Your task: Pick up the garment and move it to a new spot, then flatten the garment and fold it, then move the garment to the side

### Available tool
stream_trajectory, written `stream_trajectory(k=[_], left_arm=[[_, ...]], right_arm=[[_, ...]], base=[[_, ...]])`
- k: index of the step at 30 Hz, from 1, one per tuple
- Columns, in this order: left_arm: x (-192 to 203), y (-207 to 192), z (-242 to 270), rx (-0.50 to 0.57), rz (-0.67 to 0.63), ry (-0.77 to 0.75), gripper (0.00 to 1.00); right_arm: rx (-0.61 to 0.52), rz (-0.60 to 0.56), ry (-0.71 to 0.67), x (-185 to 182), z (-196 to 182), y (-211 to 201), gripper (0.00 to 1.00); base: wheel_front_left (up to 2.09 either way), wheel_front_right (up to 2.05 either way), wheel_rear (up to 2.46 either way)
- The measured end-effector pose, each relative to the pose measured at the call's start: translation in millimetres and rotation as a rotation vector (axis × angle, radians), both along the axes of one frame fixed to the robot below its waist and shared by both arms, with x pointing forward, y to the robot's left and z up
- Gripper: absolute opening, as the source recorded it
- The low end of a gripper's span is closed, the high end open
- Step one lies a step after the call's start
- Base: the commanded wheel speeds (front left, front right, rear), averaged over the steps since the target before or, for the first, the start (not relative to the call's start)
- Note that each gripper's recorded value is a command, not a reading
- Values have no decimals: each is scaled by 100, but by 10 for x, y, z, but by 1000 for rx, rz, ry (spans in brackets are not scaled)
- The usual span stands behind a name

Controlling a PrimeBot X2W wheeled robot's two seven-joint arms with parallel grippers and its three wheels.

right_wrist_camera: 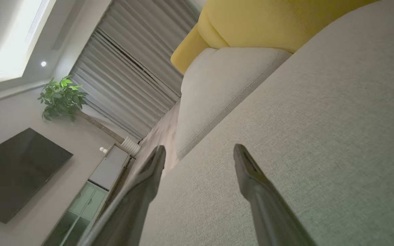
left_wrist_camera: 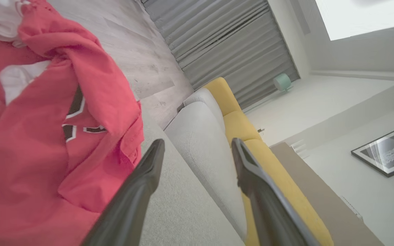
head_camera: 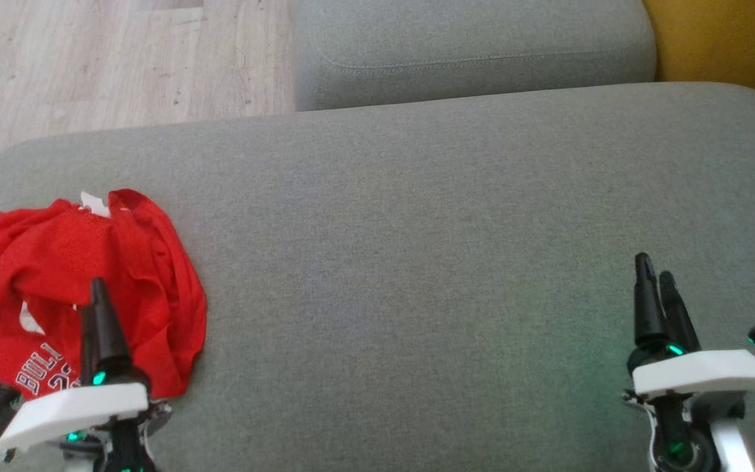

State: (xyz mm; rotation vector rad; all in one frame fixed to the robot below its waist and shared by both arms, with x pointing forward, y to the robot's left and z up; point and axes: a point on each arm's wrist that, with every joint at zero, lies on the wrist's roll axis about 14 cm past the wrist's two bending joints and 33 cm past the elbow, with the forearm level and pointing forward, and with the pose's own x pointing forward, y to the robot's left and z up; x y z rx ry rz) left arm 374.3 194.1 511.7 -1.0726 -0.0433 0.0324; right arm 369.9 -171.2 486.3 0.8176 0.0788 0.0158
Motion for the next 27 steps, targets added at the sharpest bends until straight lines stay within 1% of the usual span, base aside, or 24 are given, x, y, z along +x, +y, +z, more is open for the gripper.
stream_trajectory(k=[4,5,13,18,27], left_arm=[[18,-127,56,98,-36,-16,100],[18,-127,56,98,-36,-16,100],[21,-395,71,288,-110,-34,100],[-34,-523,-18,370,-152,-19,100],[-30,-607,-61,522,-166,-16,100]], right_arm=[[-69,21,-20,-1,41,61,100],[-69,21,-20,-1,41,61,100],[-203,36,-64,2,135,93,100],[-279,55,-82,-2,161,147,100],[-401,61,-105,0,174,152,100]], base=[[0,0,0],[0,0,0],[0,0,0],[0,0,0],[0,0,0]])
